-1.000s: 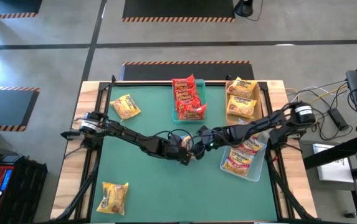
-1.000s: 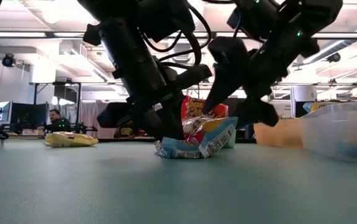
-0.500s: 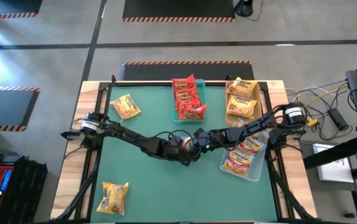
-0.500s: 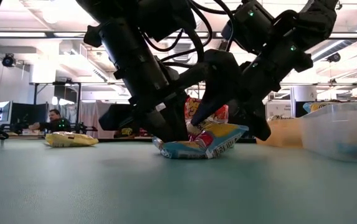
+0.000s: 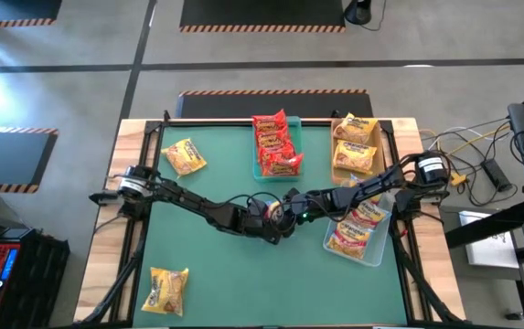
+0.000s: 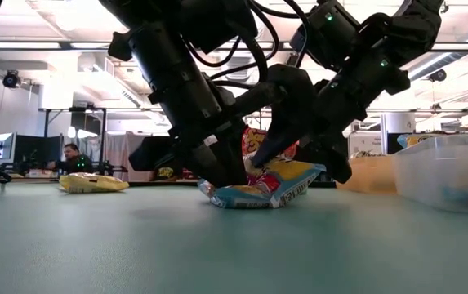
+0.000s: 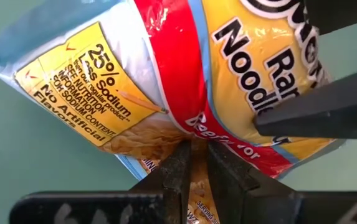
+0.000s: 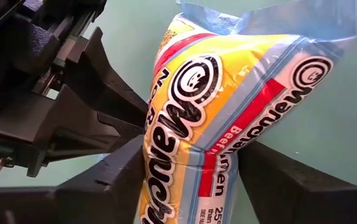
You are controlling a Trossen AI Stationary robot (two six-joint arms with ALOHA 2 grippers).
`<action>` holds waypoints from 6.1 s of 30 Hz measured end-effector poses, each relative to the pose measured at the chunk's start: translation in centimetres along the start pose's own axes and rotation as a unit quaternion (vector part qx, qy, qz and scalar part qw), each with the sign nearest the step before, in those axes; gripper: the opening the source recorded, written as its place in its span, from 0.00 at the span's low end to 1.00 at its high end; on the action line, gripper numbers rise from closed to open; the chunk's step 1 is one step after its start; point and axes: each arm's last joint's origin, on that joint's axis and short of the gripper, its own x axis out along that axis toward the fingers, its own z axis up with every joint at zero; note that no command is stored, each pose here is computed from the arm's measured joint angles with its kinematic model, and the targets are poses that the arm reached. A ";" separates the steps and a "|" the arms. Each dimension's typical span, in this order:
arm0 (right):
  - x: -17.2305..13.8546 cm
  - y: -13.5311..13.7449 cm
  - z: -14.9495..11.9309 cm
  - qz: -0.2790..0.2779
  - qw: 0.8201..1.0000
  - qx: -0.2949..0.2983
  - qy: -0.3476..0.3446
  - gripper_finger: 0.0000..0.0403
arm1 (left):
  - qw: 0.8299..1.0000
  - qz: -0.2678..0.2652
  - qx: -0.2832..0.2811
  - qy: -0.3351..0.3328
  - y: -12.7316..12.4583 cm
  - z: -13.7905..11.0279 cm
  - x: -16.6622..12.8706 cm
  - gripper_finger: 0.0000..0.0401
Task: Sort Maruchan noodles
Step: Put the blue noodle pack into the transparent bin, then put the yellow noodle pack into the orange bin
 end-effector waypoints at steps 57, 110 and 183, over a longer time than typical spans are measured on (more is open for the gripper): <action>-15.0 3.7 2.7 0.051 0.964 -0.124 0.229 0.17 | 0.998 0.040 0.040 -0.032 -0.1 -5.4 -7.2 0.09; -18.7 4.2 3.0 -0.202 0.878 -0.371 0.224 0.45 | 0.994 0.075 -0.059 -0.056 0.8 -2.1 -6.2 0.09; -15.7 -2.8 12.0 -0.249 0.925 -0.279 -0.064 0.45 | 0.938 0.320 -0.115 0.066 20.5 15.6 -8.3 0.09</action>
